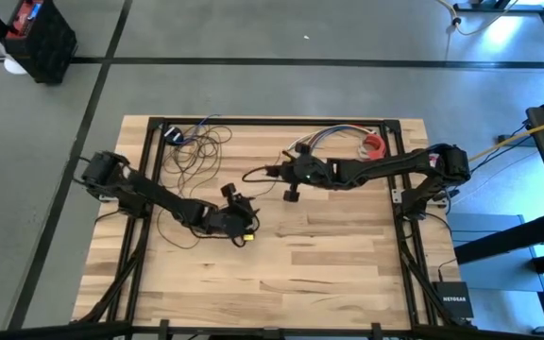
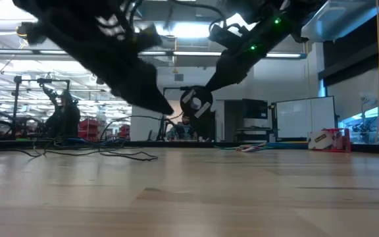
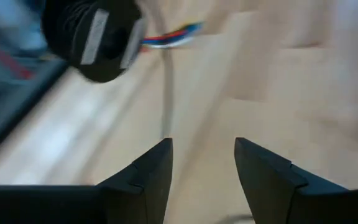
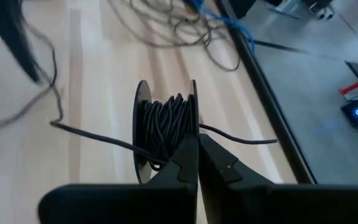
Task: Coiling cords
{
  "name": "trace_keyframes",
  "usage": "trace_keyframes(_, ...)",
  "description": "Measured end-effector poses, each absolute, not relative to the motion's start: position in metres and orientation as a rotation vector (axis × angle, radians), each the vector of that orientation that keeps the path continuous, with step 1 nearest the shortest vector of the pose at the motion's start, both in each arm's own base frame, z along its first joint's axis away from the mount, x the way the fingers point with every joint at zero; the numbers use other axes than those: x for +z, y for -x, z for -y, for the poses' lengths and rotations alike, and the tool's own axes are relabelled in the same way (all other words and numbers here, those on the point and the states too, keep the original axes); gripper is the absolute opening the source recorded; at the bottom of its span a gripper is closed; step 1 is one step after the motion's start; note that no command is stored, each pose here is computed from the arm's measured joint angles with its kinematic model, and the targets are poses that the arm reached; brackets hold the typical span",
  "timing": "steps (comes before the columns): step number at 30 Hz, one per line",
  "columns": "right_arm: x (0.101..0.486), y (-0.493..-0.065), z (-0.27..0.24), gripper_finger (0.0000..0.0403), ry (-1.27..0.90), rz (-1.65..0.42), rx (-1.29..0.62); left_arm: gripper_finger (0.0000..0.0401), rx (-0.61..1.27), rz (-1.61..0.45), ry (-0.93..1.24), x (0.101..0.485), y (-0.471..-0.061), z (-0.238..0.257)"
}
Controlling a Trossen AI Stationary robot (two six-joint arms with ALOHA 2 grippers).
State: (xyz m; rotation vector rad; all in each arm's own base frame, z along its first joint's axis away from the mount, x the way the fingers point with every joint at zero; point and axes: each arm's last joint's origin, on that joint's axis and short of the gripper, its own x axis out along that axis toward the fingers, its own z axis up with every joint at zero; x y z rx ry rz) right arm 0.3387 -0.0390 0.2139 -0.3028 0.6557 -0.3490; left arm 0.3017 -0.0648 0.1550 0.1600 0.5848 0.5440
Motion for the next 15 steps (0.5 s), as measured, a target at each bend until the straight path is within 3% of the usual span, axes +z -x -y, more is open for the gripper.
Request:
trace_keyframes(4, 0.217, -0.341, 0.039, 0.0003, 0.280, -0.614, -0.360, 0.0166, 0.678, -0.566, -0.258, 0.141, -0.308, 0.059)
trace_keyframes(11, 0.217, -0.341, 0.039, 0.0003, 0.281, -0.615, -0.359, 0.0163, 0.722, -0.575, -0.299, 0.142, -0.310, 0.047)
trace_keyframes(15, 0.217, -0.341, 0.039, 0.0003, 0.283, -0.617, -0.358, 0.0120, 0.698, -0.585, -0.313, 0.143, -0.310, 0.048)
